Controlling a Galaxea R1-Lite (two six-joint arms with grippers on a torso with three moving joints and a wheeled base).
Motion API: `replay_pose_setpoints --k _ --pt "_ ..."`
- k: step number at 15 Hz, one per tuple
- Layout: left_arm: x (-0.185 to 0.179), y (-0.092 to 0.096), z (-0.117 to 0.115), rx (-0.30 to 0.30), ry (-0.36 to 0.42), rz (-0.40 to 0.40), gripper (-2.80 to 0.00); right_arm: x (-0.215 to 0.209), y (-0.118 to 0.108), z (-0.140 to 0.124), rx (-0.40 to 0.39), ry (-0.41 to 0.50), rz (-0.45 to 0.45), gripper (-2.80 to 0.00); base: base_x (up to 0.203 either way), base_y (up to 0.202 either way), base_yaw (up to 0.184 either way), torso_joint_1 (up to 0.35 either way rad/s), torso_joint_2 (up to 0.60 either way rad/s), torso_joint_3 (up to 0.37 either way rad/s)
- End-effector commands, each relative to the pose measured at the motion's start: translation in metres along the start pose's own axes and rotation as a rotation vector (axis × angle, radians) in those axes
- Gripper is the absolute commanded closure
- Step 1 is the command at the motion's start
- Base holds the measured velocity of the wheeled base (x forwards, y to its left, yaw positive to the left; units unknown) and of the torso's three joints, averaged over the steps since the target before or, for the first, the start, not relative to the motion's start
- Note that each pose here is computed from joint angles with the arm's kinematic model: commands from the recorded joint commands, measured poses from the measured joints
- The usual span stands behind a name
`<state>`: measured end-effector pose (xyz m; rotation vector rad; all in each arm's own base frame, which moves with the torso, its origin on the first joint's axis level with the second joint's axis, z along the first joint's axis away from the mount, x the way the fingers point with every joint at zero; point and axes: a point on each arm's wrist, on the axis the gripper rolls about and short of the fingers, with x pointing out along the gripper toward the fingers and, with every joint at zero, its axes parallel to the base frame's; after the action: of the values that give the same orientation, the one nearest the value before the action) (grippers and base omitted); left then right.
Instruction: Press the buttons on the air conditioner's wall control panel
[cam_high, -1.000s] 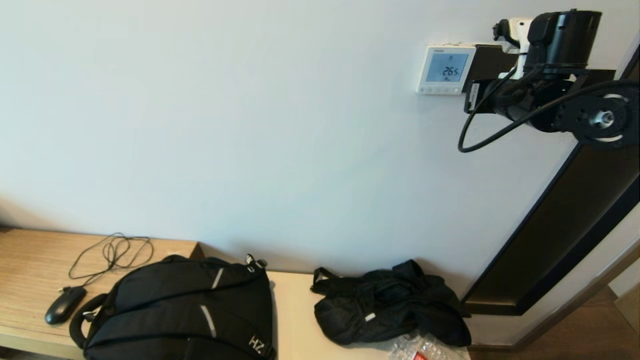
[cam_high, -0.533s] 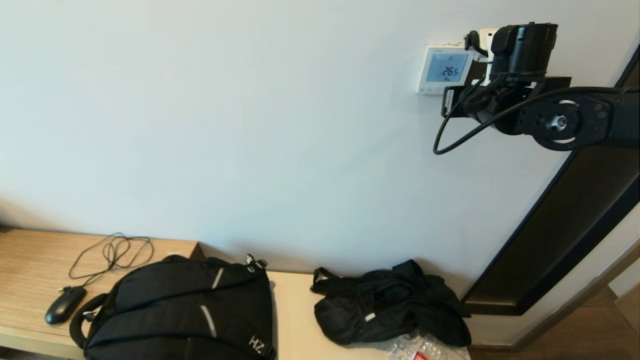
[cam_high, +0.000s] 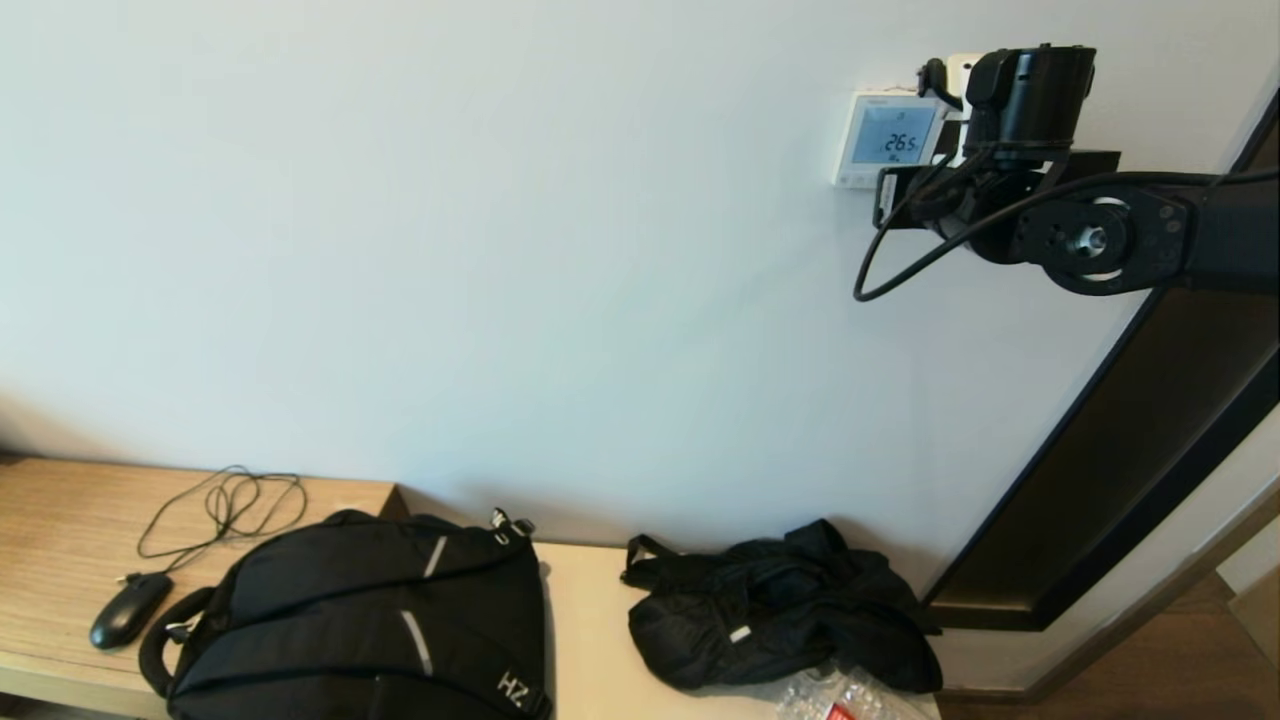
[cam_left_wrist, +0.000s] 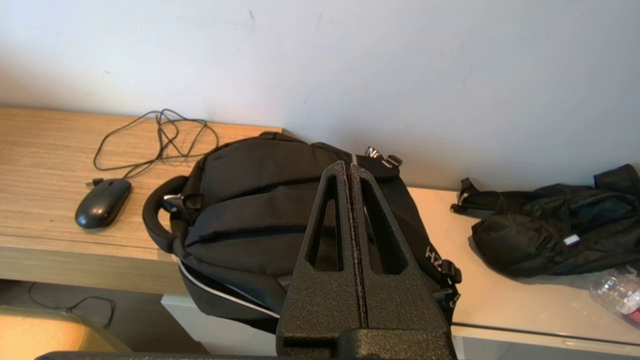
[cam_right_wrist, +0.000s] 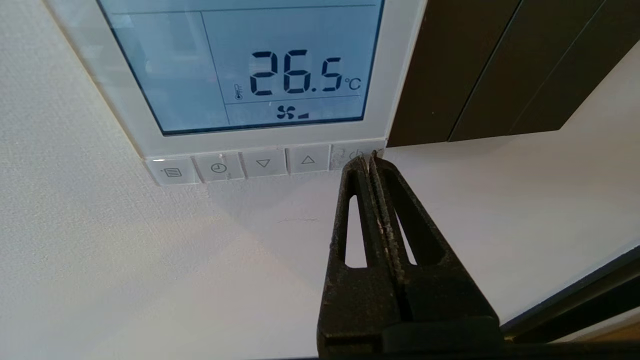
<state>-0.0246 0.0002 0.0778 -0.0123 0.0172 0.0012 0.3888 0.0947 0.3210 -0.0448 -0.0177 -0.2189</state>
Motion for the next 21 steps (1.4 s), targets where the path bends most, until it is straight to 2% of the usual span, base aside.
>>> replay_pose_setpoints --k 1,6,9,13,18,21 --pt "0.000 0.000 0.000 0.000 0.000 0.000 0.00 0.004 0.002 0.001 0.003 -0.010 -0.003 0.00 0.000 0.000 0.000 0.000 0.00 0.000" --pt "0.000 0.000 0.000 0.000 0.000 0.000 0.00 0.004 0.005 -0.002 0.004 -0.004 -0.001 0.00 0.000 0.000 0.000 0.000 0.00 0.000" --pt "0.000 0.000 0.000 -0.001 0.000 0.000 0.00 -0.012 0.002 0.015 0.022 -0.036 0.007 0.00 0.000 0.000 0.000 0.000 0.00 0.000" --pt "0.000 0.000 0.000 -0.001 0.000 0.000 0.00 -0.055 -0.003 0.036 0.039 -0.063 0.049 0.00 0.000 0.000 0.000 0.000 0.00 0.000" --pt "0.000 0.000 0.000 -0.001 0.001 0.000 0.00 -0.133 -0.033 0.047 0.046 -0.072 0.090 0.00 0.000 0.000 0.000 0.000 0.00 0.000" --pt "0.000 0.000 0.000 0.000 0.000 0.000 0.00 -0.191 -0.067 0.041 0.049 -0.085 0.102 0.00 0.000 0.000 0.000 0.000 0.00 0.000"
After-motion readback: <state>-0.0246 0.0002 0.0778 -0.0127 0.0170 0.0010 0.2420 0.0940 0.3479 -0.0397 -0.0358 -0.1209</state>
